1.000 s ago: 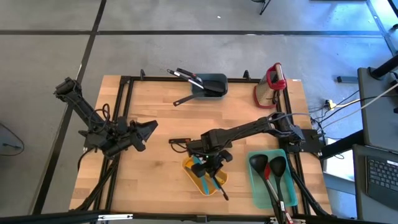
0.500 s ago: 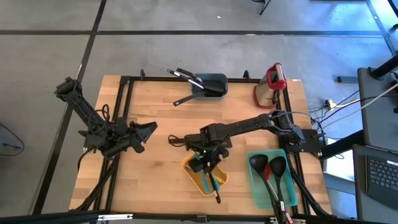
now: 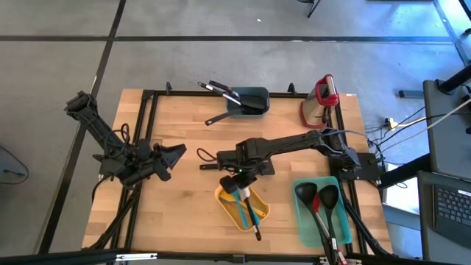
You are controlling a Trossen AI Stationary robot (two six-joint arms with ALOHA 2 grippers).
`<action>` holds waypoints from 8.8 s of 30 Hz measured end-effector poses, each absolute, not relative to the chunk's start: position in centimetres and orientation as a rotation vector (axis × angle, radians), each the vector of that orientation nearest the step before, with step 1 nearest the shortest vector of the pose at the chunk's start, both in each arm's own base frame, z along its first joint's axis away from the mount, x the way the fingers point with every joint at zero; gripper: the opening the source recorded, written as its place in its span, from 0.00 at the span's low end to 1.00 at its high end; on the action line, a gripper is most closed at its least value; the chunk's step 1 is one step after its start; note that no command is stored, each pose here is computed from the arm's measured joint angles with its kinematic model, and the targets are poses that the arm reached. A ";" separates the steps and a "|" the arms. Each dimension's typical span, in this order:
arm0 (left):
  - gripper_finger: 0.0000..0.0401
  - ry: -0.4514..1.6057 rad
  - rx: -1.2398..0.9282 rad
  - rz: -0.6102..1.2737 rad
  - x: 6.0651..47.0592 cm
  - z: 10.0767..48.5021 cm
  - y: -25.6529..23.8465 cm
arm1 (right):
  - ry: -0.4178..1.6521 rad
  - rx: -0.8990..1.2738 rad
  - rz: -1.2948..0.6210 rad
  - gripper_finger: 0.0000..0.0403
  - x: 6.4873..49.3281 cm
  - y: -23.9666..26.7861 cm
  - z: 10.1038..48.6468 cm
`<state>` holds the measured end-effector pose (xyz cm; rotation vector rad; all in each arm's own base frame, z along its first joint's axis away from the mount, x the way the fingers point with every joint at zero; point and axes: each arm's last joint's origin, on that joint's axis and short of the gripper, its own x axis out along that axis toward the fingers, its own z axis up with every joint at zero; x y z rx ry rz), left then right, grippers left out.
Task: Pick & Place Kitchen Items
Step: Put the small white spatula into the yellow bin, then adjust the yellow bin
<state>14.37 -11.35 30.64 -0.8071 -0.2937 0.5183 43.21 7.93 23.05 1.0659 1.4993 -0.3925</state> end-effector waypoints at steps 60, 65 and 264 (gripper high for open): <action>0.25 -0.190 -0.811 0.445 14.0 28.2 -12.5 | 1.210 0.984 -0.506 0.02 42.2 8.2 27.5; 0.10 0.079 -0.939 0.347 14.7 24.3 -12.7 | 1.173 0.964 -0.526 0.02 41.7 8.0 29.1; 0.00 0.829 -0.917 0.280 44.7 16.8 -16.7 | 1.128 0.286 -0.327 0.00 24.4 18.8 39.0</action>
